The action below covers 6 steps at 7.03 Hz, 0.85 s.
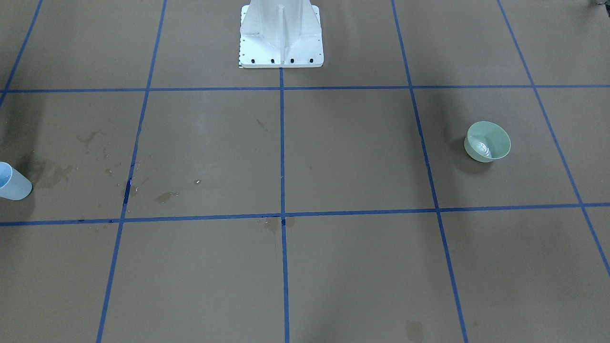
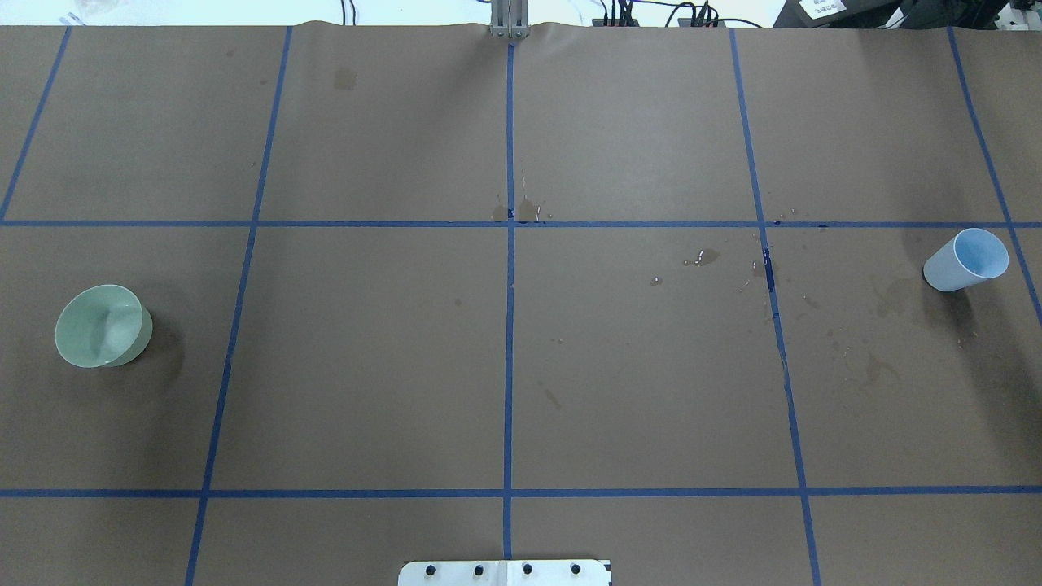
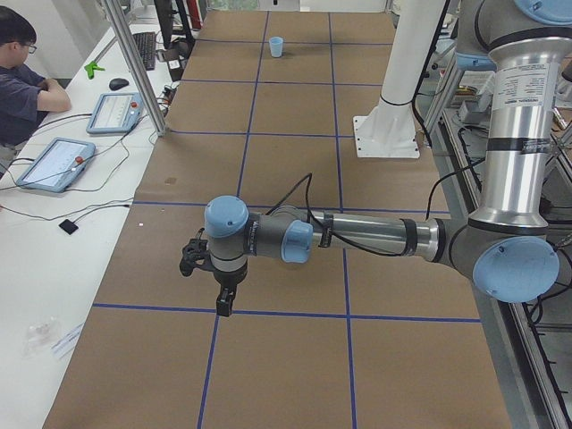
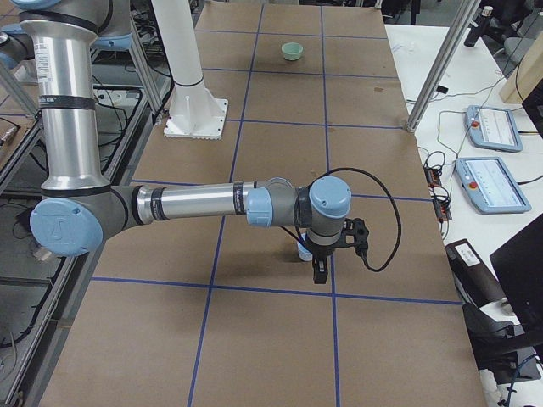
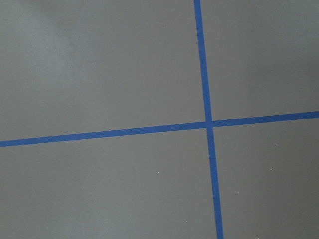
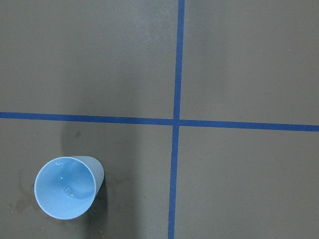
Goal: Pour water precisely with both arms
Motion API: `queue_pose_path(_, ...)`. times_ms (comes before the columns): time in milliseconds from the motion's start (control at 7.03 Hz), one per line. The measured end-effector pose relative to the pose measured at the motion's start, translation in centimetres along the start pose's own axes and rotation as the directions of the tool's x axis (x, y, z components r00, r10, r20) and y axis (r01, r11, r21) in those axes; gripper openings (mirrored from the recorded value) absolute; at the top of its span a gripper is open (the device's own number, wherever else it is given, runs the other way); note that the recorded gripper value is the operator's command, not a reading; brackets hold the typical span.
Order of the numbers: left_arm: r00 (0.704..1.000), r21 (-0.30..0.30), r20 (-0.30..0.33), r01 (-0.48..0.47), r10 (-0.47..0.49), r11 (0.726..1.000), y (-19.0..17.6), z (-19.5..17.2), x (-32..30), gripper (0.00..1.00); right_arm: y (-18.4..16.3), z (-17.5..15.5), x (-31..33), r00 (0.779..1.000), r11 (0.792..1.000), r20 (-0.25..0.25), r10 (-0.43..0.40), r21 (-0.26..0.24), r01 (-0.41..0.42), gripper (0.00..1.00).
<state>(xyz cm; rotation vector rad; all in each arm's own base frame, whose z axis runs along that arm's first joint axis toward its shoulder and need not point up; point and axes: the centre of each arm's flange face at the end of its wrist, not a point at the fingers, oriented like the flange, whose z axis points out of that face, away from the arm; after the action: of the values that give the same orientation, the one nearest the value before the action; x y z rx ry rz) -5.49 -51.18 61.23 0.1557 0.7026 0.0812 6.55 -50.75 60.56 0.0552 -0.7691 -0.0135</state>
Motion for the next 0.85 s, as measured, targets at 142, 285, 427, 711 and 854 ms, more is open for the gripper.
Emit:
queue_pose_path(142,1.0,0.012,-0.03,-0.001,0.002,1.0,-0.4,-0.5,1.4,1.0,0.0,0.0,0.0,1.0,1.0,0.0,0.0,0.0,0.0,0.99)
queue_pose_path(285,0.997,0.023,-0.071,0.017,-0.016,1.0,-0.8,-1.1,3.2,1.0,0.0,0.0,0.0,1.0,1.0,0.0,-0.001,0.001,0.001,0.99)
queue_pose_path(427,0.993,0.035,-0.111,0.03,-0.026,0.999,-1.4,-1.5,5.2,1.0,0.0,0.0,0.0,1.0,1.0,-0.001,-0.002,0.002,0.002,0.99)
queue_pose_path(711,0.973,0.01,-0.186,0.144,-0.139,0.99,-1.8,-0.3,8.9,1.0,-0.1,-0.1,-0.1,1.0,1.0,-0.001,-0.004,0.003,0.004,0.99)
queue_pose_path(854,0.96,0.022,-0.212,0.191,-0.183,0.981,-0.7,1.4,10.7,1.0,-0.1,-0.1,-0.1,1.0,1.0,-0.001,-0.005,0.004,0.005,0.99)
